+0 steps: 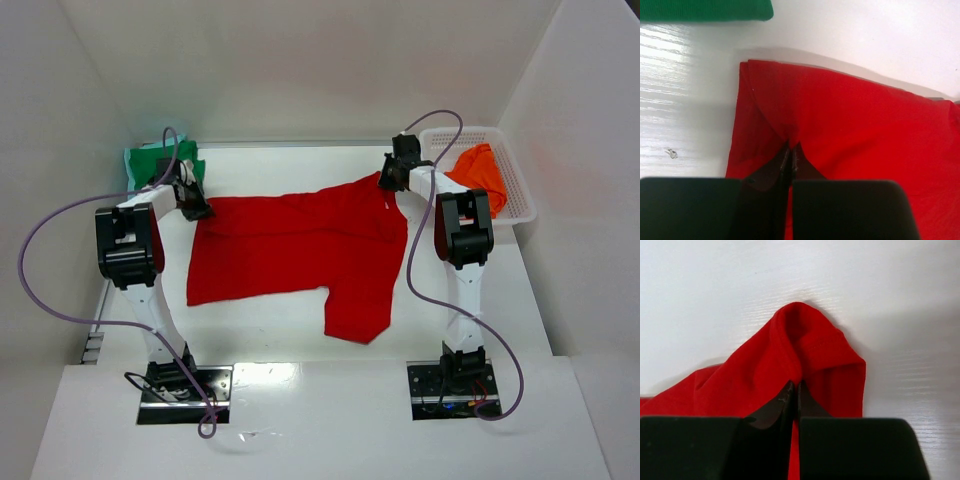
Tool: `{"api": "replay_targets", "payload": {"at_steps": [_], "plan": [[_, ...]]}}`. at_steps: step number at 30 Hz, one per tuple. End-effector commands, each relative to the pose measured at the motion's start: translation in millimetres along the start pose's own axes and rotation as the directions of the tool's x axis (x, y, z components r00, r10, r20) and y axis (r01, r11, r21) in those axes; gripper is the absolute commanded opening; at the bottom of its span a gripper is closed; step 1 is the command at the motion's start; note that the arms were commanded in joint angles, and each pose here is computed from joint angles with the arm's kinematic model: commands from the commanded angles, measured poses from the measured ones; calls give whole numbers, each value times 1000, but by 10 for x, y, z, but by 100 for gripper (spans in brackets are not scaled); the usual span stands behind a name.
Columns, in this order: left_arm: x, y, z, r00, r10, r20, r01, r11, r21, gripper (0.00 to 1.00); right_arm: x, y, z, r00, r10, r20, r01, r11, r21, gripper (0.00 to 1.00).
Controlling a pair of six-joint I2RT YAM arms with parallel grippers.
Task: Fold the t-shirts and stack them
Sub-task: Fold the flattened tshirt in 1/3 of the way
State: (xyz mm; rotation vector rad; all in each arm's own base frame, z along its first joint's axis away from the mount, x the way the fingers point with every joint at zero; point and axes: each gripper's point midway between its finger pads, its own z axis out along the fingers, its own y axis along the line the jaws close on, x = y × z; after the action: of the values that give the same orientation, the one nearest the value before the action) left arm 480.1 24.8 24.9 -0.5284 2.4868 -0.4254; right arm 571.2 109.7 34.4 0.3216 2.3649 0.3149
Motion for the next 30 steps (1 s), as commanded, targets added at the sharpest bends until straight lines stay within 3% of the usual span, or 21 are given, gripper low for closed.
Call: {"api": "replay_targets", "payload": {"at_steps": [1,11,20,22,26,28,30], "plan": [[-258,3,-15,998,0,66,1,1000,-20,0,-269,-42,-79,998,8,65,-9,1000,14,0],[-465,176,-188,993,11,117,-2,997,-71,0,-402,-172,-195,995,31,93,-36,998,56,0],[-466,228,-152,994,32,103,-23,997,-79,0,-472,-234,-224,992,45,117,-54,996,73,0],[-439,200,-126,996,40,84,-35,998,-58,4,-483,-205,-222,992,46,119,-53,997,58,1],[-481,131,-132,995,56,80,-55,998,-25,15,-524,-79,-227,993,52,101,-50,998,-24,19],[-511,73,-185,994,65,89,-65,998,-5,27,-564,18,-281,994,51,101,-44,997,-68,35],[-582,35,-239,991,74,109,-75,997,-1,35,-639,95,-368,992,49,115,-38,995,-97,43]]}}
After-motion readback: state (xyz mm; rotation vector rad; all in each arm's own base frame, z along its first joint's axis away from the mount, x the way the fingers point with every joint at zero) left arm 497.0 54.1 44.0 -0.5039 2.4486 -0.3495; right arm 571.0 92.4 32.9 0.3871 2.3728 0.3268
